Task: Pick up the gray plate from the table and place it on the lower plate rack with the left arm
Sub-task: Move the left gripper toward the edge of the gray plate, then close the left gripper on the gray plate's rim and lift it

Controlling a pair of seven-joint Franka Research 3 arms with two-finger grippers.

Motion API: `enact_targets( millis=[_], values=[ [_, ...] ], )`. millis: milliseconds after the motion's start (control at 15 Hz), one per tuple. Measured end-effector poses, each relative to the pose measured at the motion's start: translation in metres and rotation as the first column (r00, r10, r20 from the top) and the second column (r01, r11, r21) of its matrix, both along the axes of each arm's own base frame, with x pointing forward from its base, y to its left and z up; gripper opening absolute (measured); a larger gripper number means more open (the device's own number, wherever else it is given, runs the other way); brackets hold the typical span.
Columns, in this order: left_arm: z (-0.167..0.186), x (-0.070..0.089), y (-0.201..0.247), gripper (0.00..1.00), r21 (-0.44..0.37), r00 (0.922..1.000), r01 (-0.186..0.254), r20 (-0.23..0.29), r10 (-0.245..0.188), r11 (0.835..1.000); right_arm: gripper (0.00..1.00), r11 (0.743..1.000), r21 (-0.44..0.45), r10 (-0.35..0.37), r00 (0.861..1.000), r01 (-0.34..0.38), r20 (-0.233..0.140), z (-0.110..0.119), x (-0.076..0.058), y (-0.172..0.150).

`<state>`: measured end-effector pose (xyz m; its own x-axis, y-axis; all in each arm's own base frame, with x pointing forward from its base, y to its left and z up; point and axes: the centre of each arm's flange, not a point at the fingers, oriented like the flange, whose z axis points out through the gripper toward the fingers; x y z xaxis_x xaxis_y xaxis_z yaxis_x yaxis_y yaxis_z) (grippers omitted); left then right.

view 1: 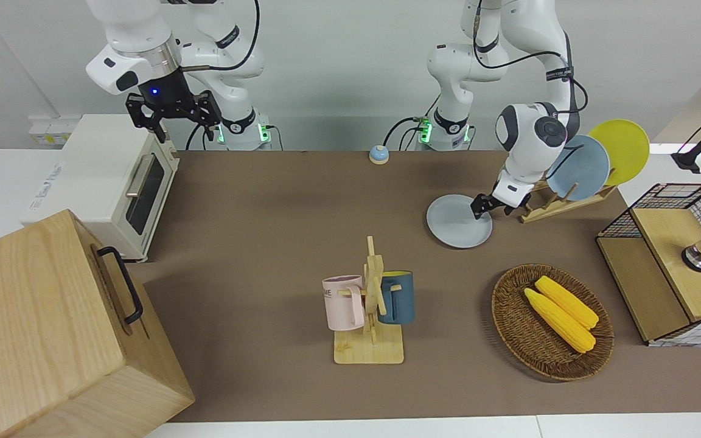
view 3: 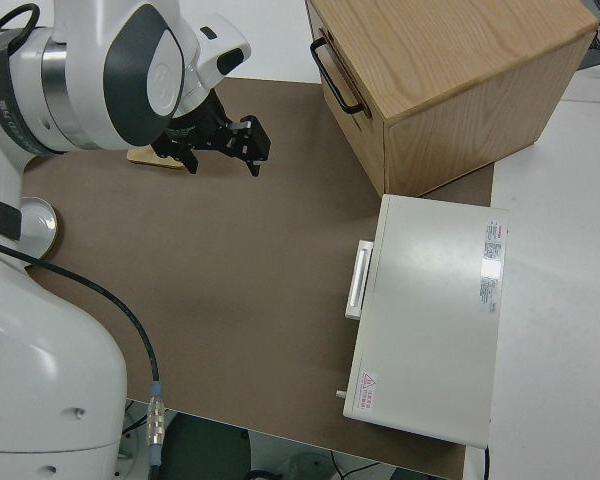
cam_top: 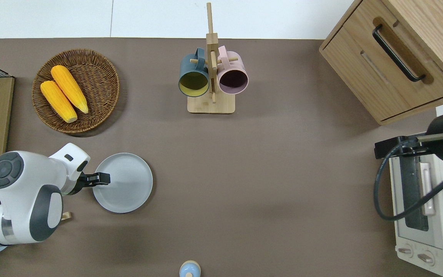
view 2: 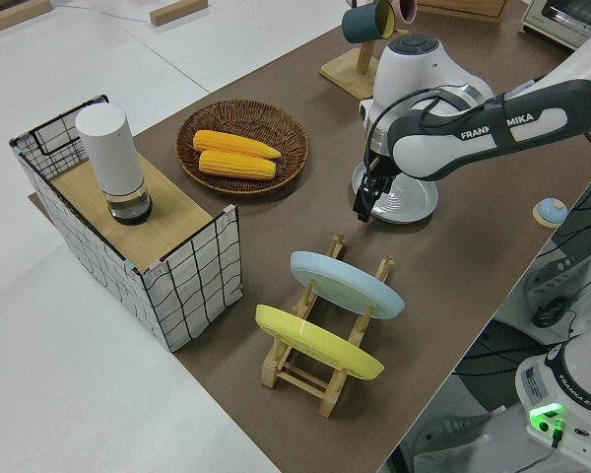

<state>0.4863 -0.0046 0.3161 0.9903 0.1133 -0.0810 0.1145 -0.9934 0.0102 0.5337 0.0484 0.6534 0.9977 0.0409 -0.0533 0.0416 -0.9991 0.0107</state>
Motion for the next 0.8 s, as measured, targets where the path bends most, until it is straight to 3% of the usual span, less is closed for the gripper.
enact_targets(
  millis=[200, 533, 733, 800],
  values=[
    [-0.0079, -0.002, 0.0007, 0.96, 0.002, 0.9999, -0.004, -0.01, 0.004, 1.0, 0.99, 1.0, 0.0, 0.0, 1.0, 0.0, 0.0, 0.0, 0.0, 0.0],
    [-0.0107, -0.0024, 0.0006, 0.38, -0.001, 0.9993, -0.034, -0.015, 0.033, 0.999, 0.99, 1.0, 0.0, 0.0, 1.0, 0.0, 0.0, 0.0, 0.0, 0.0],
    [-0.0113, -0.0026, 0.0, 0.1, -0.003, 0.9992, -0.037, -0.017, 0.037, 0.999, 0.99, 1.0, 0.0, 0.0, 1.0, 0.0, 0.0, 0.0, 0.0, 0.0],
    [-0.01, -0.0027, -0.001, 0.06, -0.005, 0.9992, -0.036, -0.015, 0.036, 0.999, 0.99, 1.0, 0.0, 0.0, 1.0, 0.0, 0.0, 0.0, 0.0, 0.0]
  ],
)
